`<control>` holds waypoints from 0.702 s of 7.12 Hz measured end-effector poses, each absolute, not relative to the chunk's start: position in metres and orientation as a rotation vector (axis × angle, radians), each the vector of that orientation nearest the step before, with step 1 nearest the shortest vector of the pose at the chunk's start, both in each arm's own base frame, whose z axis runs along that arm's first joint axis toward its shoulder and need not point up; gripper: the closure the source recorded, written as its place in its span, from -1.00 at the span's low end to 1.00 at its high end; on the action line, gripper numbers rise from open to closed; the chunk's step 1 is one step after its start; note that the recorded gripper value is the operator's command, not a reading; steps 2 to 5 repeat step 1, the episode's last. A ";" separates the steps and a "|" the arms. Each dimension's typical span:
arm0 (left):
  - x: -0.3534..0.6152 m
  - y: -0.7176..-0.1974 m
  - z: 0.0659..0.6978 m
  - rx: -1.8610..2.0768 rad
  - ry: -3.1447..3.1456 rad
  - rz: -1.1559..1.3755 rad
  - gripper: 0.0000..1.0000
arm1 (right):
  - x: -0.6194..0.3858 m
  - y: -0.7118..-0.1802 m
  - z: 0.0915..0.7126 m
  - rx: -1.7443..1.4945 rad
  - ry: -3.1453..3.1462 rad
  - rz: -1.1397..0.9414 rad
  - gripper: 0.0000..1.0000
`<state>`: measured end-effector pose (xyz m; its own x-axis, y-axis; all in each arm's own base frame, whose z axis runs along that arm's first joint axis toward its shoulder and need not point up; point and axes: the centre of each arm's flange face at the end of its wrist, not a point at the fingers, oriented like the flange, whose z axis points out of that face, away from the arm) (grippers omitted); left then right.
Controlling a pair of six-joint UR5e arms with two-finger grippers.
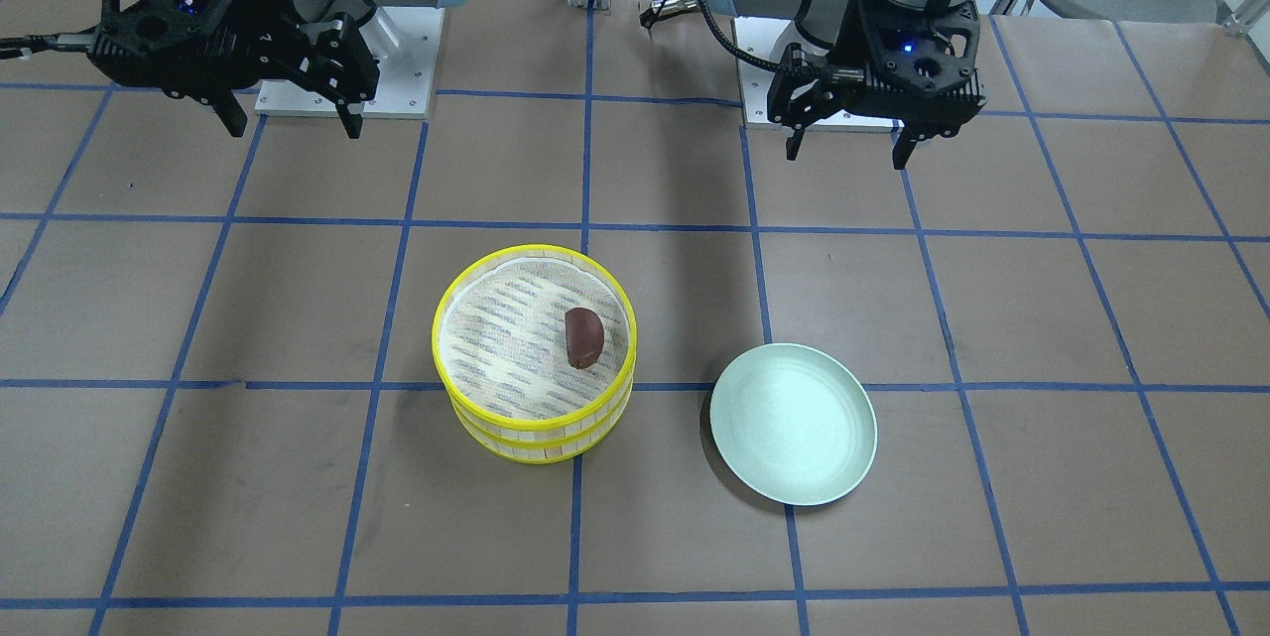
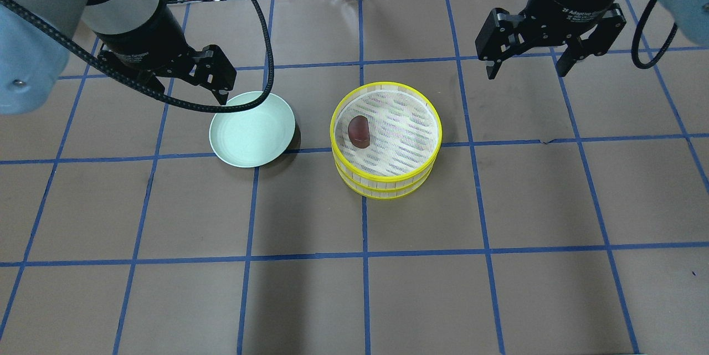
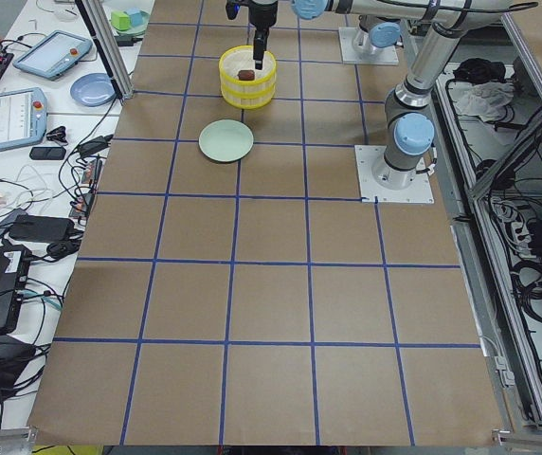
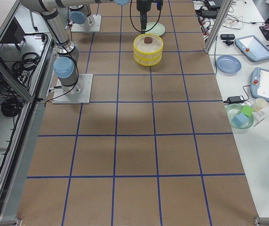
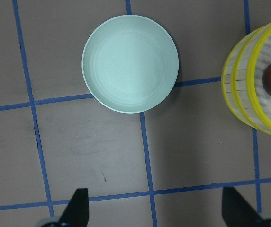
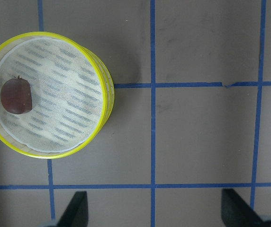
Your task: Place buns in different layers of steamer
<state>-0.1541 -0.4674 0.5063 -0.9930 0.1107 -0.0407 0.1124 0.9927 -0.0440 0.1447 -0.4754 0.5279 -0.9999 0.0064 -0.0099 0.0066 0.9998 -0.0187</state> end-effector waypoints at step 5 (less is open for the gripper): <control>-0.154 -0.467 0.506 0.174 3.098 -0.067 -1.00 | 0.145 -0.475 0.528 0.010 3.132 -0.029 -1.00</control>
